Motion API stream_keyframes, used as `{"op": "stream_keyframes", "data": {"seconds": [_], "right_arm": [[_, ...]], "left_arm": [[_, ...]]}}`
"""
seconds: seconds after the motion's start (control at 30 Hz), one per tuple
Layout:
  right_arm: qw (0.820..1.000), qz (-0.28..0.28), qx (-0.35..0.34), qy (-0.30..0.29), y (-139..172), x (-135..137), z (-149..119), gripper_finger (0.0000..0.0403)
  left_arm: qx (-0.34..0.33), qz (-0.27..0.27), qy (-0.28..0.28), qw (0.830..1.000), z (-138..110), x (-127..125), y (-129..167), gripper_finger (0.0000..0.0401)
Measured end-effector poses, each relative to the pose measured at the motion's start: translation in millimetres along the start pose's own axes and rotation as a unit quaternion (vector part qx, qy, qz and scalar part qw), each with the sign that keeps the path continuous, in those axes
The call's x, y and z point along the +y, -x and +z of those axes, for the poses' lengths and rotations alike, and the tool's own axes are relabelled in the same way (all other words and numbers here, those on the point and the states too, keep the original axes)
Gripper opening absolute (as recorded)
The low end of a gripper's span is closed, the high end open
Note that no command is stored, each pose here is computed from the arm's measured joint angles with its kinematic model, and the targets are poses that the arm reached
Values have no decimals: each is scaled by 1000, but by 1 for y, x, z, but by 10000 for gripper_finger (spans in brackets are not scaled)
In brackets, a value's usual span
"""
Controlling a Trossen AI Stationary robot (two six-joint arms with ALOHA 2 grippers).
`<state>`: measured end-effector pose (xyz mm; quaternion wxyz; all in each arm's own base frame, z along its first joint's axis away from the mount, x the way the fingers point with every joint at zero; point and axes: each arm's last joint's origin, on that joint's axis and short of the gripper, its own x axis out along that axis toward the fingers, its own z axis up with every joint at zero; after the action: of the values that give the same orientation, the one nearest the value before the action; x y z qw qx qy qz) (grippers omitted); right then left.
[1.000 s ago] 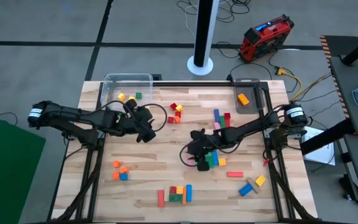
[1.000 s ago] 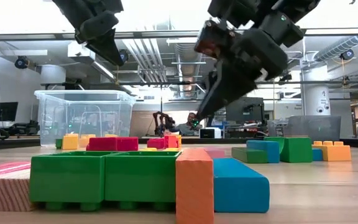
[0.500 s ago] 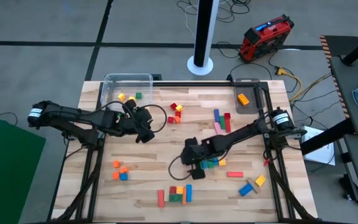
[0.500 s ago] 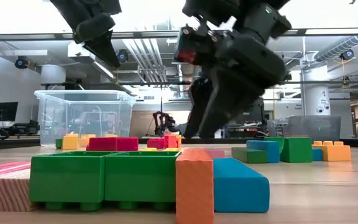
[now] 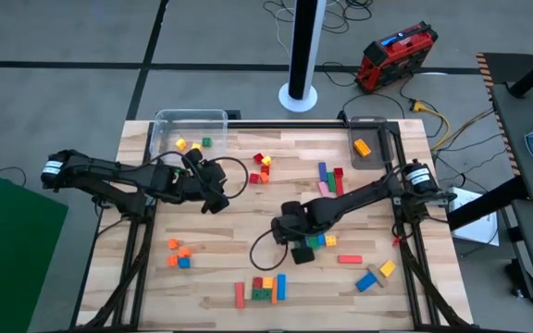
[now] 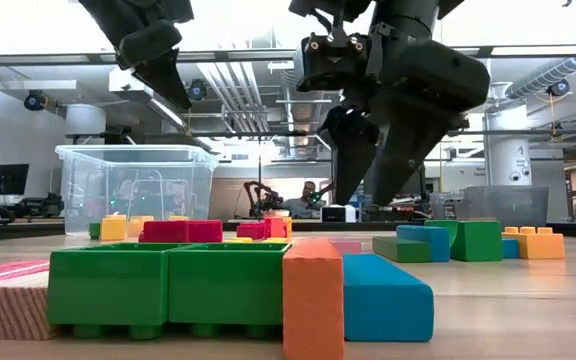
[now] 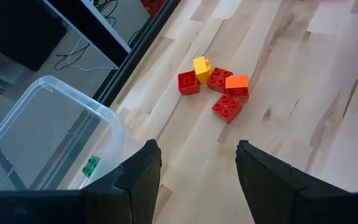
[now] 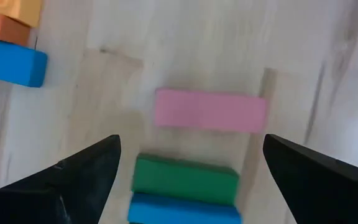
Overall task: Sort blocks by size
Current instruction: Put the pink rectangular wooden block into the black bin
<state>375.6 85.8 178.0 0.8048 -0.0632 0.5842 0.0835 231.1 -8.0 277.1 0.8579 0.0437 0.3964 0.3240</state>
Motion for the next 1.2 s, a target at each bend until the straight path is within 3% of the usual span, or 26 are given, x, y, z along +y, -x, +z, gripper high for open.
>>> {"op": "stream_keyframes", "data": {"seconds": [0.17, 0.27, 0.57, 0.73, 1.03, 1.2], "right_arm": [[999, 23, 17, -20, -9, 1, -3, 377], [999, 34, 20, -18, -15, 3, -2, 343], [997, 50, 54, -18, -38, 5, -7, 129], [998, 60, 31, -6, -41, 8, -3, 26], [995, 60, -77, 14, -40, 9, 18, 10], [995, 34, -56, 80, -32, 8, 21, 12]], "left_arm": [[1, 0, -1, 1000, 0, 0, 0, 184], [1, 0, -1, 1000, 0, 0, 0, 184], [1, 0, -2, 1000, -1, 0, 0, 184], [1, 0, -2, 1000, -1, 0, 0, 184], [1, 0, -6, 1000, -1, 0, 0, 184], [4, 1, -9, 1000, -1, 0, 1, 184]]}}
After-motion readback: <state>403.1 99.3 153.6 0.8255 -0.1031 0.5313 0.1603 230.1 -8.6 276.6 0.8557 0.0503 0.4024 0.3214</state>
